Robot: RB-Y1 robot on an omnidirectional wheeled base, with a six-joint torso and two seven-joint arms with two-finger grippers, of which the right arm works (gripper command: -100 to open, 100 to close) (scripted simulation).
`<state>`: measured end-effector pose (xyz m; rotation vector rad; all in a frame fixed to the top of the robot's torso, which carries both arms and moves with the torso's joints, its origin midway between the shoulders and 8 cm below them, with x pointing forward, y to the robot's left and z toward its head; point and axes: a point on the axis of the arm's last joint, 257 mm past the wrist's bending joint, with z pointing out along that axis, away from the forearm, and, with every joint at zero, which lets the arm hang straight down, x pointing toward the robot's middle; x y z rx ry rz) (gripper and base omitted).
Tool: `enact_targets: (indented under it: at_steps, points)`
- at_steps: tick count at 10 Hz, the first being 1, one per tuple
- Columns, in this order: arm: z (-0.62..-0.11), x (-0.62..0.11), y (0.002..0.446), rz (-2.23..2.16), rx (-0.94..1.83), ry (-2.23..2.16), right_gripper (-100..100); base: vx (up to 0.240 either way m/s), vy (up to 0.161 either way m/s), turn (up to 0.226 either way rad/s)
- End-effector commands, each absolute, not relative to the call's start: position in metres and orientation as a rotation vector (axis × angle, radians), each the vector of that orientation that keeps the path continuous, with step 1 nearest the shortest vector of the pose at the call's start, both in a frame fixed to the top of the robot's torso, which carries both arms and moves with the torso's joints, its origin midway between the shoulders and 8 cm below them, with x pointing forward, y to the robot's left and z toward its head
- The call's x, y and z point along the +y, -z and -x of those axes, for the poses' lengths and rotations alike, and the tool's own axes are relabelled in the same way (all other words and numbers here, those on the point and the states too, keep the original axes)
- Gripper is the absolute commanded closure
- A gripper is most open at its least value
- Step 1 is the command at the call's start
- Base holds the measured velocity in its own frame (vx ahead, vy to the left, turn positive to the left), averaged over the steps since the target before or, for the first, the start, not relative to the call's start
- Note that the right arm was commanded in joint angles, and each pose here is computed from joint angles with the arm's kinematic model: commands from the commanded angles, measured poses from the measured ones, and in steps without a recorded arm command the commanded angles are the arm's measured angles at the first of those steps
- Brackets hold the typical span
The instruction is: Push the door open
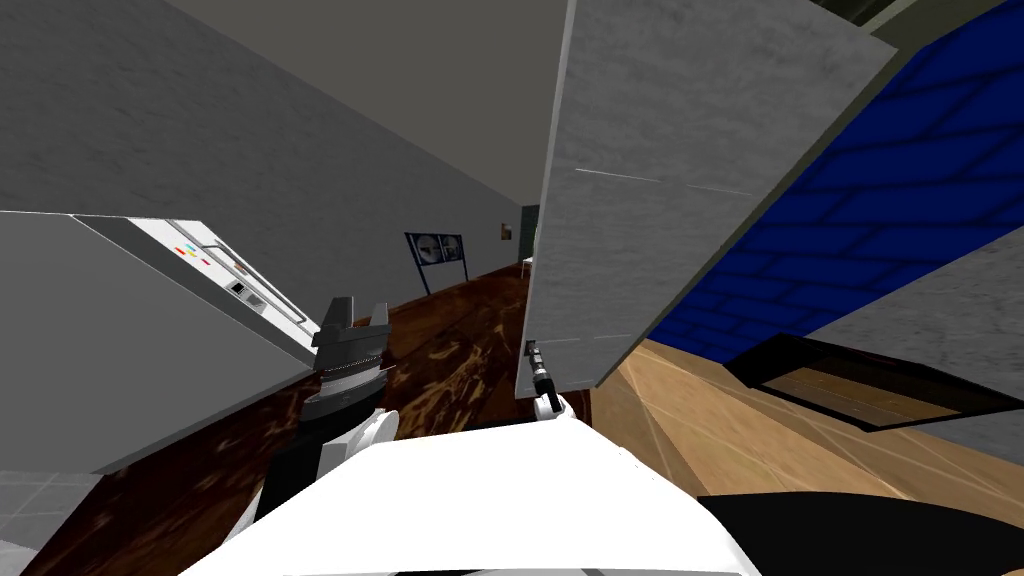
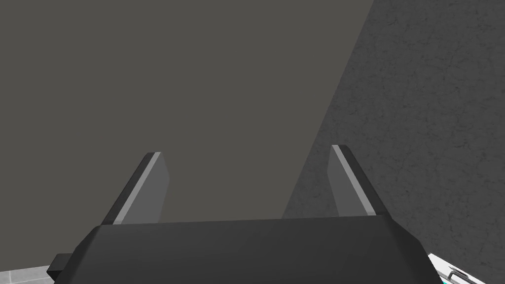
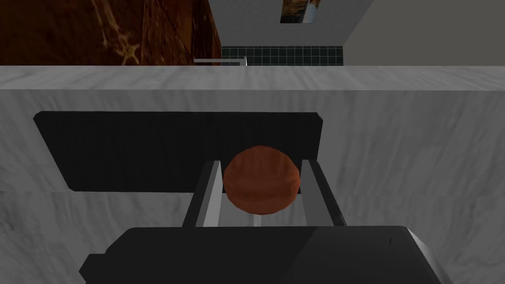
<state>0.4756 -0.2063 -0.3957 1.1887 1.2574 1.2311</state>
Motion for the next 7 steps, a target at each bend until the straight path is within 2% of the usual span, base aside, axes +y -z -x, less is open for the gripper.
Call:
enact_targets:
  at_steps: [1,4,6,7]
  points:
    - [-0.478,-0.222,0.392,-1.196,1.224,-1.211,100,0.193,0.107,-0.083]
    - [-0.479,-0.234,0.391,-1.221,1.19,-1.189,100,0.197,0.122,-0.066]
    - [-0.478,-0.247,0.393,-1.227,1.183,-1.167,100,0.115,0.051,-0.032]
    - [-0.478,-0.254,0.393,-1.231,1.175,-1.156,100,0.234,0.116,-0.082]
